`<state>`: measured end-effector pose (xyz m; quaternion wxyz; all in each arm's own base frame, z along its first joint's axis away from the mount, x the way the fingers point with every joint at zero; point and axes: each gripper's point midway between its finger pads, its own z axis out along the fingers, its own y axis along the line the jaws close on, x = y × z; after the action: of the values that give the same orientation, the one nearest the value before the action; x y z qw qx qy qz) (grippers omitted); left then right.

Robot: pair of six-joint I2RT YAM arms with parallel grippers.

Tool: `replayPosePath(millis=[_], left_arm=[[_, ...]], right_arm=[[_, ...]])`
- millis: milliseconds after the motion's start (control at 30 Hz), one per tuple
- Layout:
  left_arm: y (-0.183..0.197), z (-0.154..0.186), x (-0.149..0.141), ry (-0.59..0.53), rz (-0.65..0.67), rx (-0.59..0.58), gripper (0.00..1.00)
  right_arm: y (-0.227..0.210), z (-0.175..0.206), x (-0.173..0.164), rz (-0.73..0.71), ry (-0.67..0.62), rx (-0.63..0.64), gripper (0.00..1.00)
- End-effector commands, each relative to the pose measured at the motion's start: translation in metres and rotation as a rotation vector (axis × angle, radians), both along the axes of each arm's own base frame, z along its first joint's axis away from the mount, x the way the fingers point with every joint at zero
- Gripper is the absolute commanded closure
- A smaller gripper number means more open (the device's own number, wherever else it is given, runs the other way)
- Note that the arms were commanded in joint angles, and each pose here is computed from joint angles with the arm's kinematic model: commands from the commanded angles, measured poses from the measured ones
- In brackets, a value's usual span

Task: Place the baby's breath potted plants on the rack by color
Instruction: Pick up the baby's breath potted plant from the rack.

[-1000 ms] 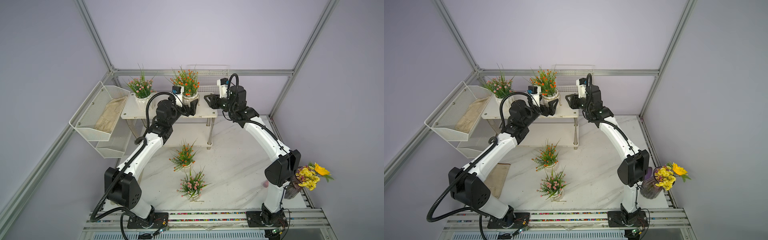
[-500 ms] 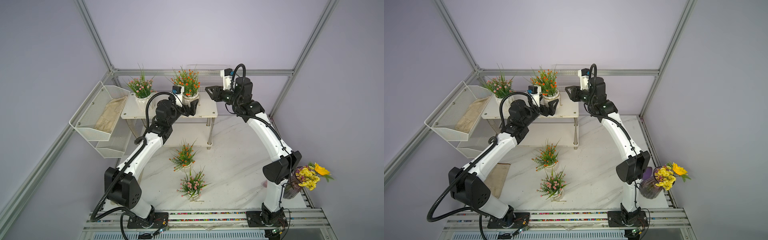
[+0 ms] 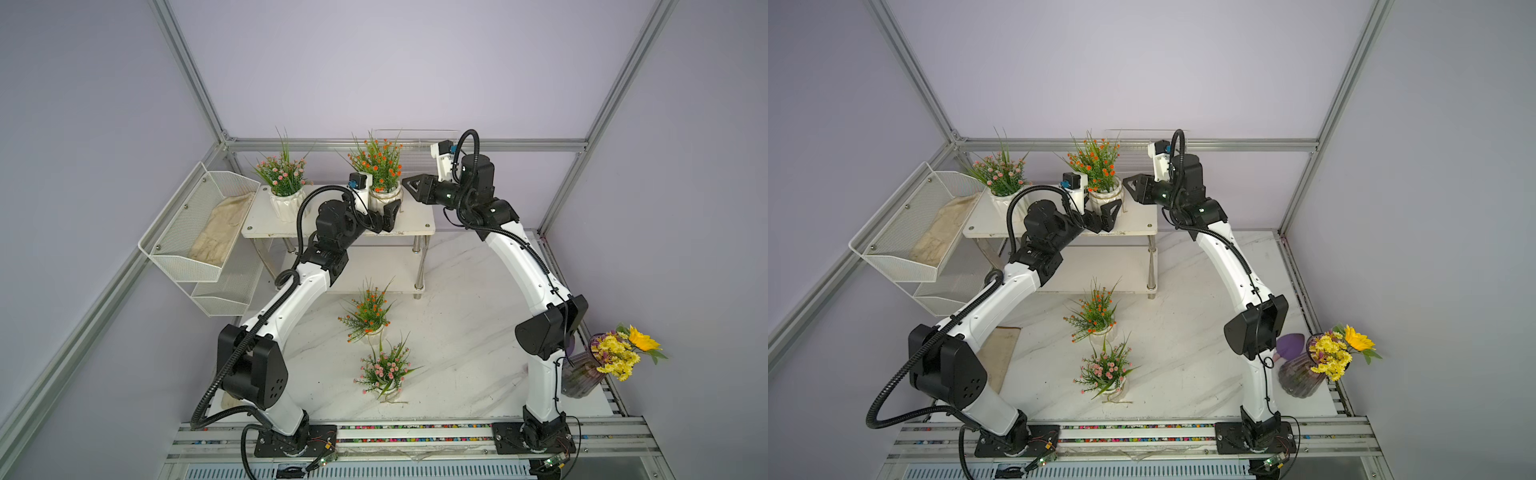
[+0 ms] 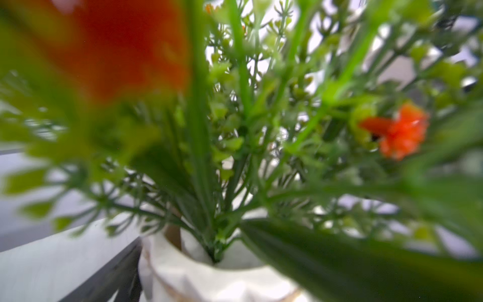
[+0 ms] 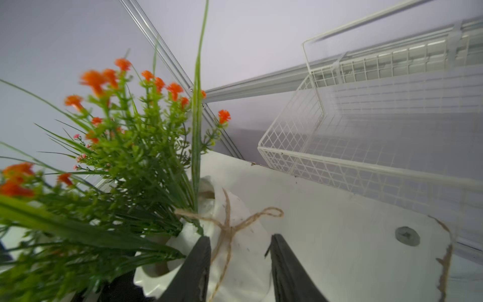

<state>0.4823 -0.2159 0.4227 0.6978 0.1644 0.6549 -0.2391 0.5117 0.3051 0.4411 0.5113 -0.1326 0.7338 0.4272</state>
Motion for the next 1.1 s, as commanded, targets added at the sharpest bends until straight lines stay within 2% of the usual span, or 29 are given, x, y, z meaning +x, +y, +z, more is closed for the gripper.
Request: replayPosePath(millis=[0, 500, 733, 1067], left_arm=[[-0.003, 0.016, -0.007, -0.071, -0.038, -0.030, 0.00], [-0.008, 0.015, 0.001, -0.076, -0.066, -0.034, 0.00], [-0.009, 0.016, 0.001, -0.091, -0.077, -0.042, 0.00], [-0.015, 0.015, 0.009, -0.078, -0.104, -0.041, 0.00]], right_arm=[[0.002, 0.011, 0.000, 0.016, -0.032, 0.037, 0.59], [-0.004, 0.004, 0.020, -0.048, -0.019, 0.055, 0.58], [0.004, -0.005, 0.022, -0.002, -0.005, 0.052, 0.59], [0.017, -0.010, 0.001, 0.129, 0.026, 0.054, 0.62]])
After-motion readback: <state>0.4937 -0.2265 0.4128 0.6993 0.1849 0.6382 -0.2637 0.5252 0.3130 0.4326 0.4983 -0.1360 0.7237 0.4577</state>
